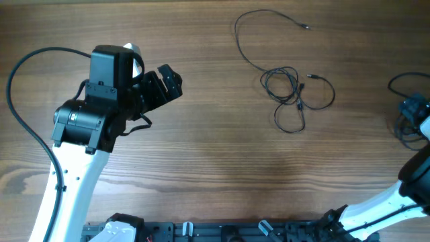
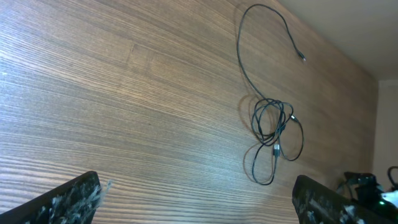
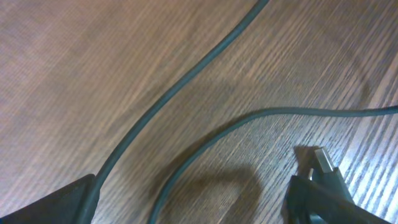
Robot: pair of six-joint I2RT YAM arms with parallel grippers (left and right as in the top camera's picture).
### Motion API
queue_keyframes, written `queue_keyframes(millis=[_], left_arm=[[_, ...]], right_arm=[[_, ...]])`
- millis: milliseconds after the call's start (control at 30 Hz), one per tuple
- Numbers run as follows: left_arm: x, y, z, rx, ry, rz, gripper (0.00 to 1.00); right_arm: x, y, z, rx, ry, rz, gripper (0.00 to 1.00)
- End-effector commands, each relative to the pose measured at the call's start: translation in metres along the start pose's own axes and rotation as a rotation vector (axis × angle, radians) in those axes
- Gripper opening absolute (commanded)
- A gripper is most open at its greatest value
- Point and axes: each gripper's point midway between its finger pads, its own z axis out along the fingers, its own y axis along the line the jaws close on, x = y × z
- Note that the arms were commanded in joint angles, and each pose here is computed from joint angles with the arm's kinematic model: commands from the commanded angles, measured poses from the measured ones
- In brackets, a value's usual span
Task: Untangle cables
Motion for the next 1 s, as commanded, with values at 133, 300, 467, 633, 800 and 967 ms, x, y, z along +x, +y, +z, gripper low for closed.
queue_keyframes(millis=[133, 300, 467, 633, 800, 967], left_arm=[[-0.003, -0.001, -0.002, -0.004, -0.014, 0.012, 1.0], [-0.003, -0.001, -0.002, -0.004, -0.014, 0.012, 1.0], [-0.003, -0.001, -0.002, -0.004, -0.014, 0.012, 1.0], [-0.003, -0.001, -0.002, -0.004, -0.014, 0.012, 1.0], [-0.003, -0.001, -0.002, -0.004, -0.014, 0.012, 1.0], [-0.003, -0.001, -0.002, -0.004, -0.014, 0.012, 1.0]], right_arm=[[-0.085, 0.026, -0.091, -0.198, -0.263, 0.069, 1.0], [-0.096, 0.085, -0.144, -0.589, -0.29, 0.032, 1.0], [-0.069, 0.141, -0.168, -0.901, -0.14, 0.064, 1.0], [-0.025, 0.203, -0.175, -1.032, -0.062, -0.115, 1.0], [0.032, 0.274, -0.189, -1.173, -0.04, -0.371, 0.93], [0.103, 0.336, -0.18, -1.272, 0.036, -0.492, 0.89]])
